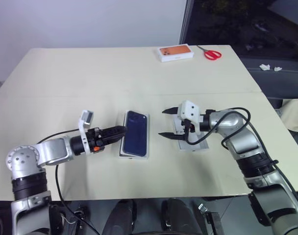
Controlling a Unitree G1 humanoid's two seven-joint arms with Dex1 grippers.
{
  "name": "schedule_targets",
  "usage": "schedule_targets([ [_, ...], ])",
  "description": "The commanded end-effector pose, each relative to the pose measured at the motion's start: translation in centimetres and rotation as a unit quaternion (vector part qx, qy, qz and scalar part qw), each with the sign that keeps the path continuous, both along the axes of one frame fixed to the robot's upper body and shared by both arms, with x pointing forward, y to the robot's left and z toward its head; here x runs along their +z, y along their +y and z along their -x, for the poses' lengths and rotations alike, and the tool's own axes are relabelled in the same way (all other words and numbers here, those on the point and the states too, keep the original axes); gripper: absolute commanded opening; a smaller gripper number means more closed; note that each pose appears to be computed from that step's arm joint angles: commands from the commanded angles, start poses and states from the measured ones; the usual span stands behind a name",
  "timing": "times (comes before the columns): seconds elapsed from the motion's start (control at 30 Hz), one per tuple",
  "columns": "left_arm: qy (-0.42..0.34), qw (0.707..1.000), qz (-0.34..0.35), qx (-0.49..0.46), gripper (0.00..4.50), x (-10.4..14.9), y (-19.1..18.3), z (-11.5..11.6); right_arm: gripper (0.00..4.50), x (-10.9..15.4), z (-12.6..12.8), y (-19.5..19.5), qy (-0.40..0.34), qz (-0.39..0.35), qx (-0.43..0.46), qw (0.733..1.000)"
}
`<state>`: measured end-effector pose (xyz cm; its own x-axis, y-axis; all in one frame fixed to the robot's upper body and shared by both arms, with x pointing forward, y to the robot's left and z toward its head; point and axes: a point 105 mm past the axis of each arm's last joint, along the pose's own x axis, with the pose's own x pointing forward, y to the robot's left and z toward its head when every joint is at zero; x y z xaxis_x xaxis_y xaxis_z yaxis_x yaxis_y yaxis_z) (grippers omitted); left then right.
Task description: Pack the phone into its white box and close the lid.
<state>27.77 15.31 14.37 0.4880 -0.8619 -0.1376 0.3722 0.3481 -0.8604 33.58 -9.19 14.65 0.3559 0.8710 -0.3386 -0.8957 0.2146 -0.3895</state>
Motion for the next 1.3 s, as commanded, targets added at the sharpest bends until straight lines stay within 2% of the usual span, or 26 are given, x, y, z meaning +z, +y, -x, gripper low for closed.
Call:
schedule_targets([
  [0.03,-0.019,1.000,0.005,-0.008,4.19,1.1,0.1,0.6,4.50,1.0,0.0,0.6,-0.020,-0.007,0.012,1.000],
  [0.23,-0.026,1.000,-0.017,0.000,4.19,1.4,0.9,1.3,4.50,0.8,0.1,0.7,-0.019,-0.004,0.014,1.000],
  [0.33,-0.037,0.999,-0.017,0.030,4.19,1.8,1.8,0.6,4.50,0.7,0.2,0.7,-0.004,-0.005,0.012,1.000],
  [0.5,-0.070,0.990,-0.060,0.105,4.19,1.7,3.7,-1.8,4.50,0.0,0.2,1.8,0.015,-0.018,-0.009,1.000],
  [0.6,-0.073,0.989,-0.072,0.109,4.26,1.2,3.6,-2.3,3.72,-0.2,0.2,2.3,0.002,-0.014,-0.012,1.000],
  [0.7,-0.085,0.986,-0.075,0.119,3.31,1.0,3.5,-2.8,2.13,-0.4,0.2,2.4,0.002,-0.011,-0.018,1.000],
  [0.77,-0.081,0.985,-0.085,0.125,2.41,0.5,3.6,-3.1,1.13,-1.0,0.4,2.3,-0.002,0.008,-0.016,1.000],
  [0.83,-0.076,0.983,-0.106,0.131,1.30,-0.3,3.9,-3.3,0.05,-1.6,0.4,2.3,-0.010,0.026,-0.018,0.999],
  [0.9,-0.067,0.980,-0.122,0.141,0.34,-1.3,4.2,-3.7,0.00,-2.5,0.5,2.5,-0.025,0.054,-0.017,0.998],
  [0.93,-0.063,0.979,-0.128,0.143,0.04,-1.7,4.3,-3.8,0.00,-2.8,0.6,2.6,-0.029,0.062,-0.016,0.998],
  [1.03,-0.055,0.972,-0.183,0.137,0.04,-3.7,4.0,-4.3,0.00,-3.6,0.4,3.0,-0.026,0.072,-0.027,0.997],
  [1.13,-0.052,0.974,-0.188,0.113,0.04,-4.8,2.4,-4.5,0.00,-4.4,-0.1,3.0,-0.046,0.101,-0.034,0.993],
  [1.3,-0.050,0.983,-0.164,0.065,0.04,-5.1,-0.2,-4.4,0.00,-3.9,-0.3,3.0,-0.041,0.088,-0.038,0.995],
])
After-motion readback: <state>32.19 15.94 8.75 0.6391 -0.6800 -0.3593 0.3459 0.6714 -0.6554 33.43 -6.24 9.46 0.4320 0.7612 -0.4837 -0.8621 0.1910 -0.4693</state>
